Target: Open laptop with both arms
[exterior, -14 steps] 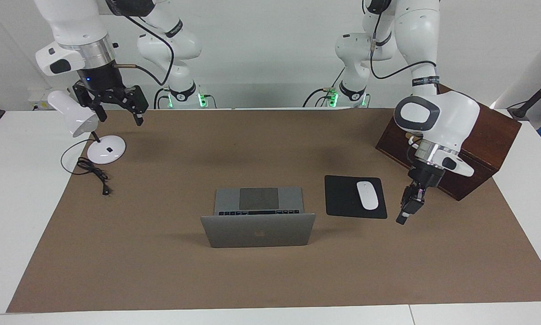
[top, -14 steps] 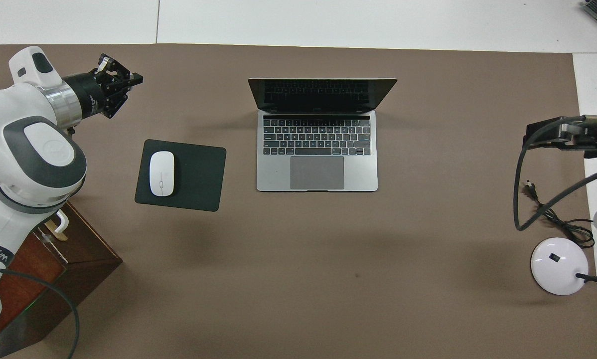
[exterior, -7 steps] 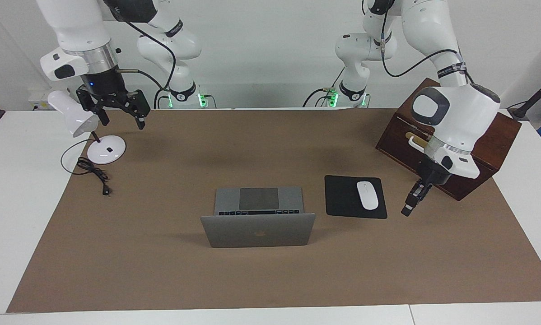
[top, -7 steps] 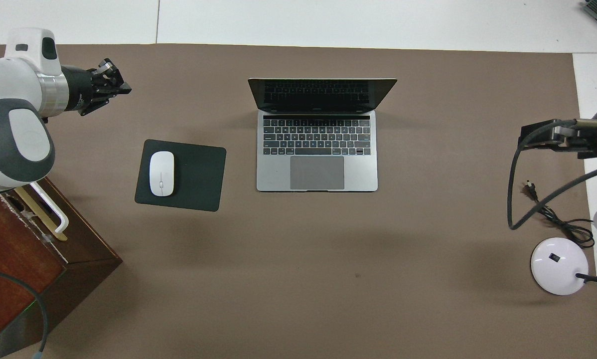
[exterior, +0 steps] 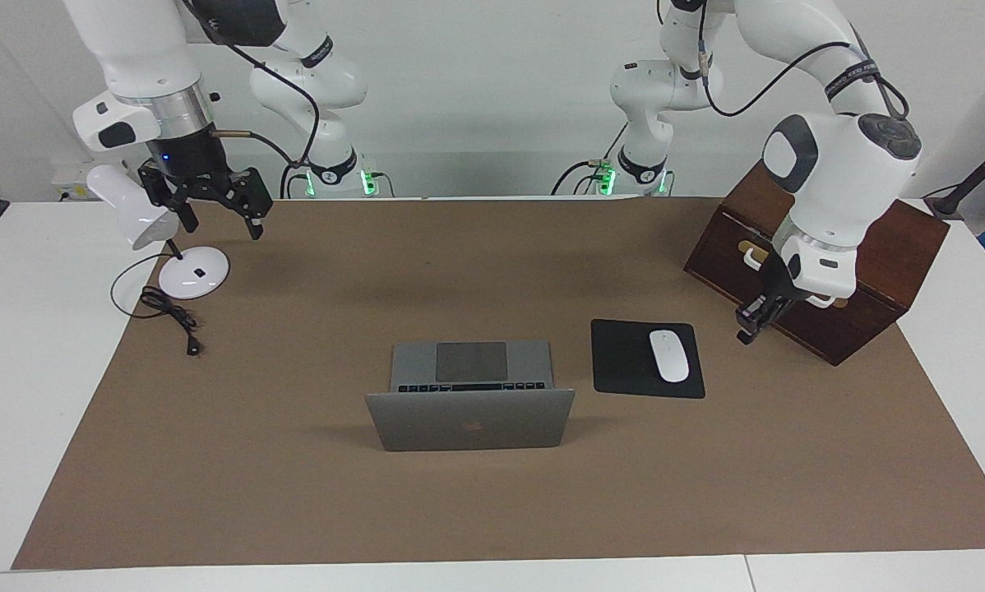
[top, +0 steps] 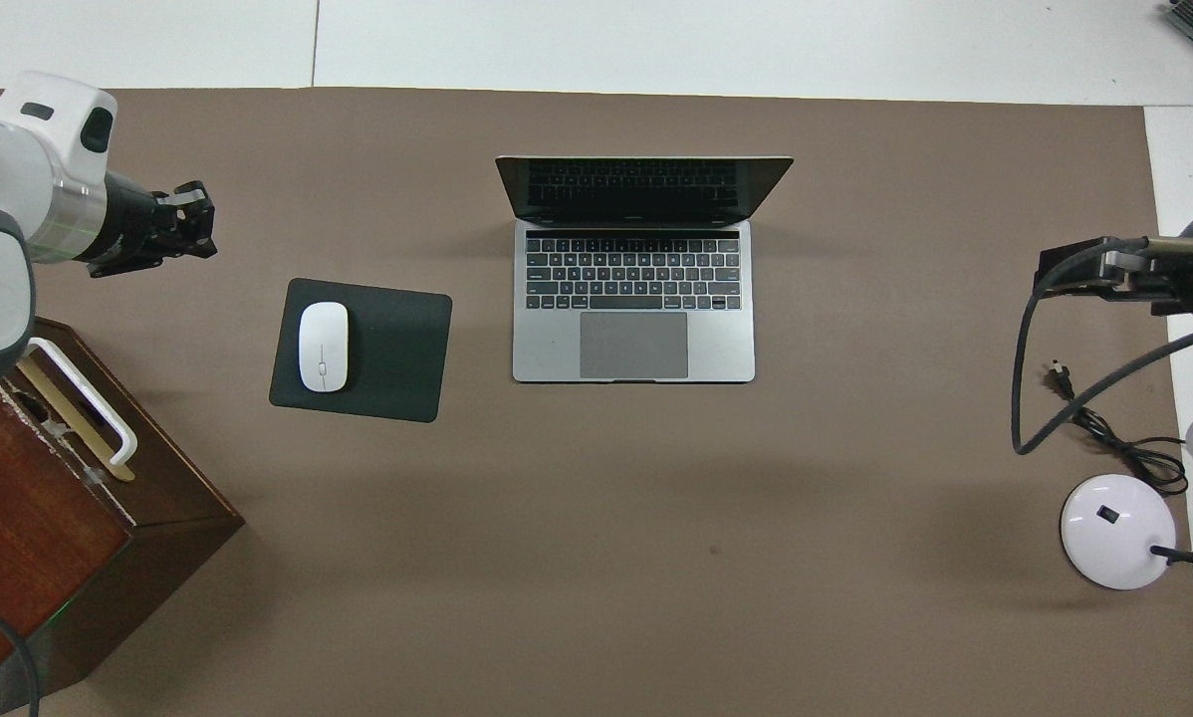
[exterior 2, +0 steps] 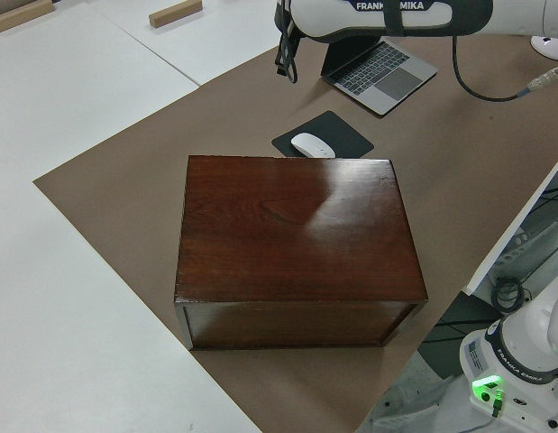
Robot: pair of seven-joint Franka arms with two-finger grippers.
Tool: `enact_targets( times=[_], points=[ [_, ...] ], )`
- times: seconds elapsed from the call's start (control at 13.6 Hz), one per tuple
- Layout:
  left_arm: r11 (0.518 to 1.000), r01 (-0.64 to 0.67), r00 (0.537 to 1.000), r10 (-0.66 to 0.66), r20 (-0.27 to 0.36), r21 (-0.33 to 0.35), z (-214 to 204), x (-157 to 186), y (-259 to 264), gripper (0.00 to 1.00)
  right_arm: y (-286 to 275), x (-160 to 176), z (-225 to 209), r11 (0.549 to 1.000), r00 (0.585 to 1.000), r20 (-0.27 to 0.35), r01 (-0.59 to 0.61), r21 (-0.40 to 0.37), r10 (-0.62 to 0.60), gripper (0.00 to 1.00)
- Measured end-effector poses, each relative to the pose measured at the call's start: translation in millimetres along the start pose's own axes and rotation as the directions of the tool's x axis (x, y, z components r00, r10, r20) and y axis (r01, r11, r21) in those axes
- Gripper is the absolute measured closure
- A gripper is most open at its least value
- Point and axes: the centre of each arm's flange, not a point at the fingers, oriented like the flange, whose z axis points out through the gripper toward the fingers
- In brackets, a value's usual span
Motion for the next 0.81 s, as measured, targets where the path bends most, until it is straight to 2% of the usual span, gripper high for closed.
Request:
enact_targets(
  times=[0.29, 0.52, 0.66, 0.81],
  points=[
    [0.998, -0.042, 0.994, 0.037, 0.101, 0.050, -35.7, -23.9, -25.8, 0.99, 2.8, 1.8, -1.0, 1.000, 1.000, -0.011, -0.005, 0.002, 0.005, 0.00],
    [0.995, -0.069, 0.985, 0.057, 0.165, 0.071, -45.1, -45.7, -45.8, 0.99, 7.6, 3.6, -9.6, 1.000, 1.000, -0.023, -0.001, 0.005, 0.001, 0.00],
    [0.994, -0.078, 0.978, 0.060, 0.197, 0.083, -45.0, -65.5, -53.2, 0.99, 13.7, -0.3, -15.9, 1.000, 1.000, 0.014, 0.010, 0.011, -0.010, 0.00],
    [0.992, -0.100, 0.977, 0.084, 0.195, 0.078, -49.7, -77.9, -56.2, 0.99, 19.0, -4.1, -17.7, 0.996, 0.995, 0.049, 0.084, 0.012, -0.084, 0.00]
  ],
)
